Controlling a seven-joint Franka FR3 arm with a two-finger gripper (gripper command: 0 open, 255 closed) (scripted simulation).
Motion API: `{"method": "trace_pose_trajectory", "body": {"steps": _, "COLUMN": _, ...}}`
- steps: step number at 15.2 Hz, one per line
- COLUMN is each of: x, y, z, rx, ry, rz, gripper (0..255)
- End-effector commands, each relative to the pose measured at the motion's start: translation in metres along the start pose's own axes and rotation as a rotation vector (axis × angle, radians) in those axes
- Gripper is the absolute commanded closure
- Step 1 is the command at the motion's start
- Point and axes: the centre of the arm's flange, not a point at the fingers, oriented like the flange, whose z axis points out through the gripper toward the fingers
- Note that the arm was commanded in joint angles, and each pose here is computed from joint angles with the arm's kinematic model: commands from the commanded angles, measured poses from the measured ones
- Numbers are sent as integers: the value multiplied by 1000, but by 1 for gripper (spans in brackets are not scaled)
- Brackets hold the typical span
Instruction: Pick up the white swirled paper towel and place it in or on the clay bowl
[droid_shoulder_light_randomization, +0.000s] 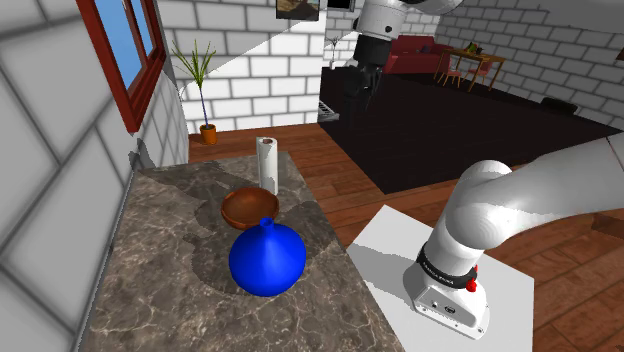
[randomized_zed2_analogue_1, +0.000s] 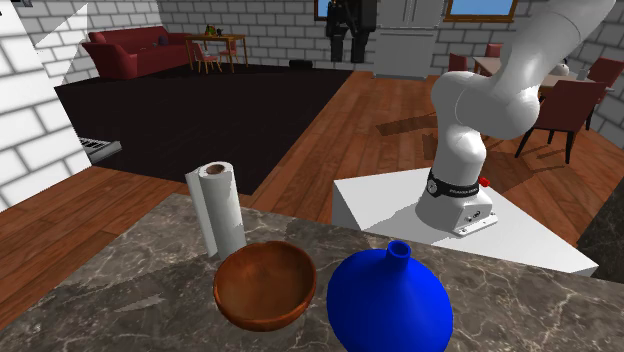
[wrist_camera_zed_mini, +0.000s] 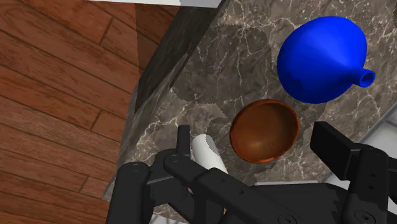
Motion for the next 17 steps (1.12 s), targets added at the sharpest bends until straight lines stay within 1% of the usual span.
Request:
{"method": "trace_pose_trajectory", "body": {"steps": 1, "x": 0, "y": 0, "z": 0, "rx": 0, "ry": 0, "rz": 0, "gripper": 0}}
{"method": "trace_pose_trajectory", "body": {"steps": 17, "x": 173, "y": -11, "z": 118, "rx": -6, "ry": 12, "rz": -51, "gripper": 0}}
